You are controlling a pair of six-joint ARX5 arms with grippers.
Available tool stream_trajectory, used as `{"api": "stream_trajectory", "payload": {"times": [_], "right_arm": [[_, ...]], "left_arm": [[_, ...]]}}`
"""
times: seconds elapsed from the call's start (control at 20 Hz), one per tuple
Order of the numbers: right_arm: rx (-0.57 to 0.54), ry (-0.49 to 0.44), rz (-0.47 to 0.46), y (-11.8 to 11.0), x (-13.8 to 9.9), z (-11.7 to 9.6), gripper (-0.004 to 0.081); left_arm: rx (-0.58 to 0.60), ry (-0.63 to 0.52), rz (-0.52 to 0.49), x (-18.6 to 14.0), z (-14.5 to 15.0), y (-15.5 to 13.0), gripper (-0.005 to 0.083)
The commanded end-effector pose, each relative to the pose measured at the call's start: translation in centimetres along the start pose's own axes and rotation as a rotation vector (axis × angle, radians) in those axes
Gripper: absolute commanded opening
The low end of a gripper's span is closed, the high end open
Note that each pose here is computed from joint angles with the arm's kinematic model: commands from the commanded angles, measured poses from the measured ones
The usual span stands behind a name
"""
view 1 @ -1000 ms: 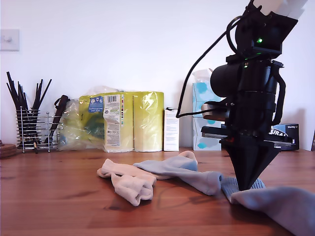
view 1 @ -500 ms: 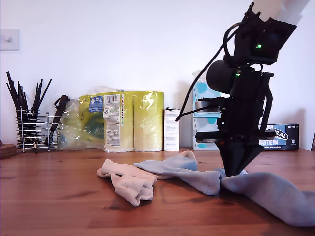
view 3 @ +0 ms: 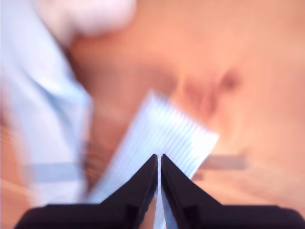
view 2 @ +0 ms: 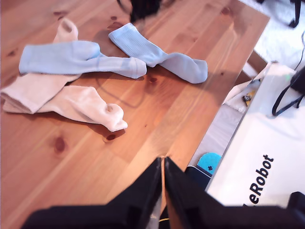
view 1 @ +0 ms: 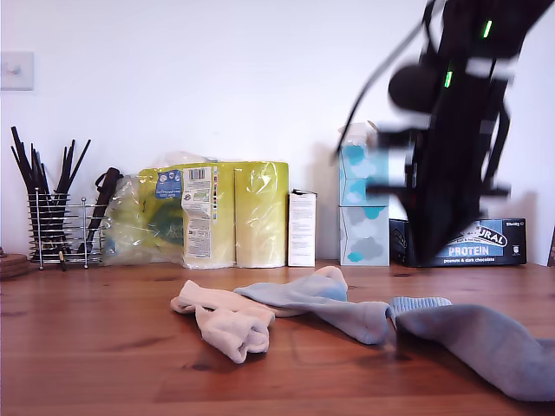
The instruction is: Pair up the socks based on colour and pattern, by placing each sock on top of its pair
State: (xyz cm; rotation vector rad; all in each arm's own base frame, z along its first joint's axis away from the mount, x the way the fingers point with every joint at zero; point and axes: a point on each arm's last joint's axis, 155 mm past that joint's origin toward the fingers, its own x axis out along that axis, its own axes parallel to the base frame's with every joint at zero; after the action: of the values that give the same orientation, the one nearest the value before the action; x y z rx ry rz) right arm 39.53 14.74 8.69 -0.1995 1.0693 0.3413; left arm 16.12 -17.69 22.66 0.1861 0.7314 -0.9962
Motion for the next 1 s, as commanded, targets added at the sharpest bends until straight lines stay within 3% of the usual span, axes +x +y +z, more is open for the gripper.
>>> {"api": "stream_trajectory", "payload": {"times": [0.0, 0.1, 0.2, 0.3, 0.45, 0.6, 0.75, 0.95], "right_arm": [[0.015, -0.088, 0.011, 0.8, -1.9, 1.1, -0.0013], [0.002, -0.197, 0.017, 1.4, -4.1, 1.5, -0.0013], [-0.019, -0.289, 0.027, 1.9, -5.2, 0.3, -0.0012], [-0.082, -0.336, 0.096, 3.3, -5.4, -1.6, -0.0012], [-0.15, -0.248, 0.192, 5.3, -5.2, -4.3, -0.0012], [-0.151, -0.193, 0.256, 7.4, -5.1, -5.3, 0.0008], [-0.209, -0.147, 0.308, 9.8, -4.4, -5.3, 0.0402], [-0.263, -0.028, 0.328, 11.7, -2.3, -4.0, 0.0429]], "left_arm": [[0.021, 0.013, 0.022, 0.6, -0.2, 0.7, -0.0019], [0.029, 0.01, 0.076, 0.7, 0.1, 1.9, -0.0019], [0.048, -0.018, 0.123, 0.6, 0.9, 2.8, -0.0019], [0.063, -0.048, 0.142, 0.6, 1.7, 3.2, -0.0019], [0.061, -0.045, 0.14, 0.7, 1.7, 3.2, -0.0019], [0.039, -0.034, 0.126, 0.9, 1.5, 3.1, -0.0019], [0.023, -0.028, 0.124, 1.1, 1.4, 3.1, -0.0019], [0.02, -0.017, 0.121, 1.3, 1.3, 3.2, -0.0019]]}}
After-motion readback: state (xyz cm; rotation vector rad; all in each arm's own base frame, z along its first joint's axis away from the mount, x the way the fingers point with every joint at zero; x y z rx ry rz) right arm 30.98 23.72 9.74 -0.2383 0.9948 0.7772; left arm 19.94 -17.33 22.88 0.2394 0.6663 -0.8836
